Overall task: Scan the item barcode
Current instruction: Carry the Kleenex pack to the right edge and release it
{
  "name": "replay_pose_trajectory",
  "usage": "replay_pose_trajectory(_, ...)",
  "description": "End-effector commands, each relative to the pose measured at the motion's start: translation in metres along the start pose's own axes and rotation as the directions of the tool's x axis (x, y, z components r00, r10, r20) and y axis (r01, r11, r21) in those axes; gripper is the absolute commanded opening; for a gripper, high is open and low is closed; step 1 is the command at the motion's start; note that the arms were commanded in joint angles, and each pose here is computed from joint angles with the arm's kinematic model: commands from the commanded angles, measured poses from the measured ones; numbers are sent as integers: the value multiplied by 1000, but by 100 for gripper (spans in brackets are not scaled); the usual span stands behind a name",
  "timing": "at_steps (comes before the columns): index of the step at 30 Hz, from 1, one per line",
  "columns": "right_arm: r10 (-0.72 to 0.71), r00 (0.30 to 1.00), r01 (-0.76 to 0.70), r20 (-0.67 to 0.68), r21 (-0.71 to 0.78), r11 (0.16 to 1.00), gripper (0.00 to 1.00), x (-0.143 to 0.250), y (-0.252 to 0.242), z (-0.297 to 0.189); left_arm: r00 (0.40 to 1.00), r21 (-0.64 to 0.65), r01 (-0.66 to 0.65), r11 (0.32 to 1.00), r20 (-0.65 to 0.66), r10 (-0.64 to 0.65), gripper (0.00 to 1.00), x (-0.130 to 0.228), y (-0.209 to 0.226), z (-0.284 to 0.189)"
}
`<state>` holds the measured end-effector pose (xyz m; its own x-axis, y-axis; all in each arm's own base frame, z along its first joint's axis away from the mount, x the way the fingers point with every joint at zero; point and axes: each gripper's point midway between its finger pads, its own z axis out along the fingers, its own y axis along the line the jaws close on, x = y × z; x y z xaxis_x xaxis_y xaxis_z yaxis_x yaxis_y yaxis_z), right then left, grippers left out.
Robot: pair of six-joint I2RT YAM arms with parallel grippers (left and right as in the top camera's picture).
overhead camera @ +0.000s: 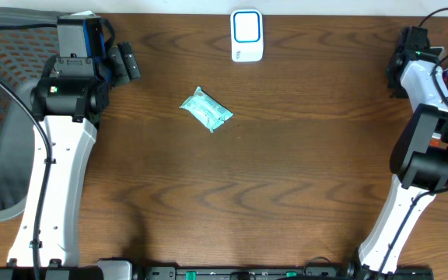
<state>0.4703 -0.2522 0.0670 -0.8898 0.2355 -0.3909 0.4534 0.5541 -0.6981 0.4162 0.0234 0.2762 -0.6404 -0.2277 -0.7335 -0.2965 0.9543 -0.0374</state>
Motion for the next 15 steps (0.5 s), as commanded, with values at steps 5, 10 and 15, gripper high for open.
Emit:
replay_pose_trajectory(5,13,990,13,139,-181,983,99,-28,46,-77,1000,-18,14,1000,-4,-15,98,0,4,3)
replay_pose_trajectory(10,13,967,137,256,-562,816,99,-36,117,-180,1000,-18,14,1000,-4,-15,98,0,4,3)
replay_pose_trajectory(15,-9,945,309,328,-879,363,99,-8,185,-302,1000,-18,14,1000,-4,-15,98,0,4,3)
